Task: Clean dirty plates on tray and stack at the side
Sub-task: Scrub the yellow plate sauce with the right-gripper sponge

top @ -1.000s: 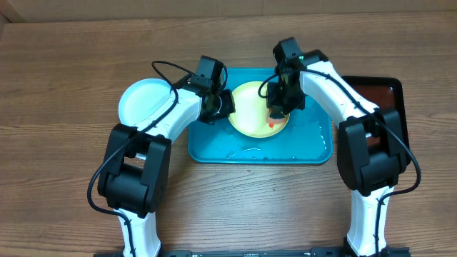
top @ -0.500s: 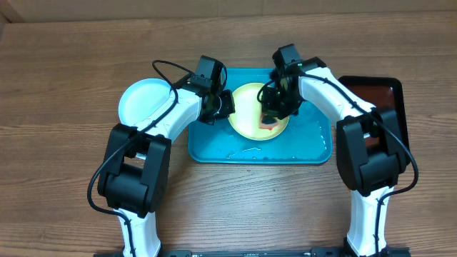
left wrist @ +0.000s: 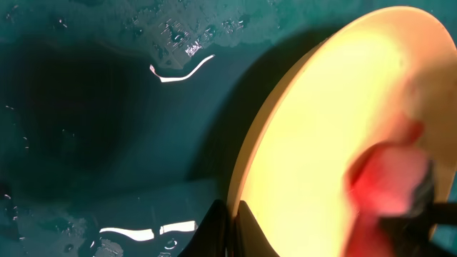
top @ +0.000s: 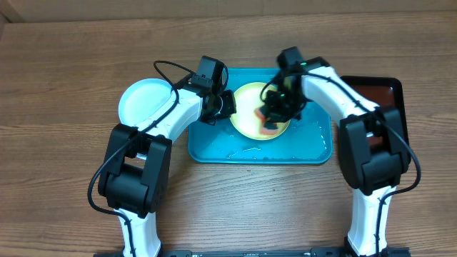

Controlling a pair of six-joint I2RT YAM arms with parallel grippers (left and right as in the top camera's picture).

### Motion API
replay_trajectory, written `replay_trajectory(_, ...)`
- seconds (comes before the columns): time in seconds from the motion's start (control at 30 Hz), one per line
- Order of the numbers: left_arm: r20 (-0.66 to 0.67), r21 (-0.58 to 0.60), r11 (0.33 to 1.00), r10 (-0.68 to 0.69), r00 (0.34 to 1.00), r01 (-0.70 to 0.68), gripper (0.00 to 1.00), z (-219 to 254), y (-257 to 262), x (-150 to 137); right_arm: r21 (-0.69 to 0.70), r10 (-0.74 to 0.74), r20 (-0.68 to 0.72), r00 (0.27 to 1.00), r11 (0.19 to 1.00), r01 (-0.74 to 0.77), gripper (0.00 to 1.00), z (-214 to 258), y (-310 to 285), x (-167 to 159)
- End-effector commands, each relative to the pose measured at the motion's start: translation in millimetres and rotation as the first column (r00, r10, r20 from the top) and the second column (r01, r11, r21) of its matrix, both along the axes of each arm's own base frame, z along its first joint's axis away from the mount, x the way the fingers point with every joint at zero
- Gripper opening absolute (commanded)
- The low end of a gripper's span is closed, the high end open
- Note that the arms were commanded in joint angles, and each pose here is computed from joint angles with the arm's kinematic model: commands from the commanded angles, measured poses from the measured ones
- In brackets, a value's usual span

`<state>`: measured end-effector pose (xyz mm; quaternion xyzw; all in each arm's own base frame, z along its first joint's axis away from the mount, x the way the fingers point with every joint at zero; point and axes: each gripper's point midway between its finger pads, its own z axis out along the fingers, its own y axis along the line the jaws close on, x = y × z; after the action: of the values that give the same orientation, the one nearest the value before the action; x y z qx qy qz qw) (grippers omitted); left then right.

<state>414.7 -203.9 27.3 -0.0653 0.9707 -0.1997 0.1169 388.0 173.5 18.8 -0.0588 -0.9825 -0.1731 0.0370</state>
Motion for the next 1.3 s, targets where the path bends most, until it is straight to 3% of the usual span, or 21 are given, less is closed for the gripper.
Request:
replay_trajectory(0.0,0.009,-0.018,1.000,-0.020,1.000,0.020,0.04,2.1,-6.9,3.2,-0.153,-0.026,0.042,0.999,0.988,0.033,0.04,-10.1,-47.1,12.3)
replay_trajectory(0.33,0.008,-0.019,1.000,-0.019,1.000,0.020,0.04,2.1,-6.7,3.2,-0.148,0.017,0.157,0.987,0.989,0.007,0.04,-8.4,-39.1,36.6)
replay_trajectory(0.57,0.010,-0.019,1.000,-0.019,1.000,0.019,0.04,2.3,-6.7,3.7,-0.085,0.044,0.091,0.995,0.996,-0.036,0.04,-13.0,10.5,7.5)
replay_trajectory(0.73,0.011,-0.020,1.000,-0.019,1.000,0.020,0.04,2.5,-7.0,3.9,0.081,0.098,0.017,0.995,0.992,-0.100,0.04,-12.9,58.0,-23.7)
replay_trajectory(0.93,0.012,-0.021,1.000,-0.019,1.000,0.020,0.04,2.6,-7.0,4.2,0.178,0.128,0.034,0.991,0.975,-0.132,0.04,-5.0,83.3,-26.5)
replay_trajectory(1.07,0.012,-0.021,1.000,-0.019,1.000,0.020,0.04,2.5,-7.0,4.1,0.155,0.108,0.082,0.991,0.981,-0.120,0.04,-6.5,76.2,-11.8)
replay_trajectory(1.27,0.011,-0.020,1.000,-0.019,1.000,0.019,0.04,2.5,-6.9,4.0,-0.005,0.055,0.185,0.981,0.998,-0.055,0.04,-15.8,35.5,22.2)
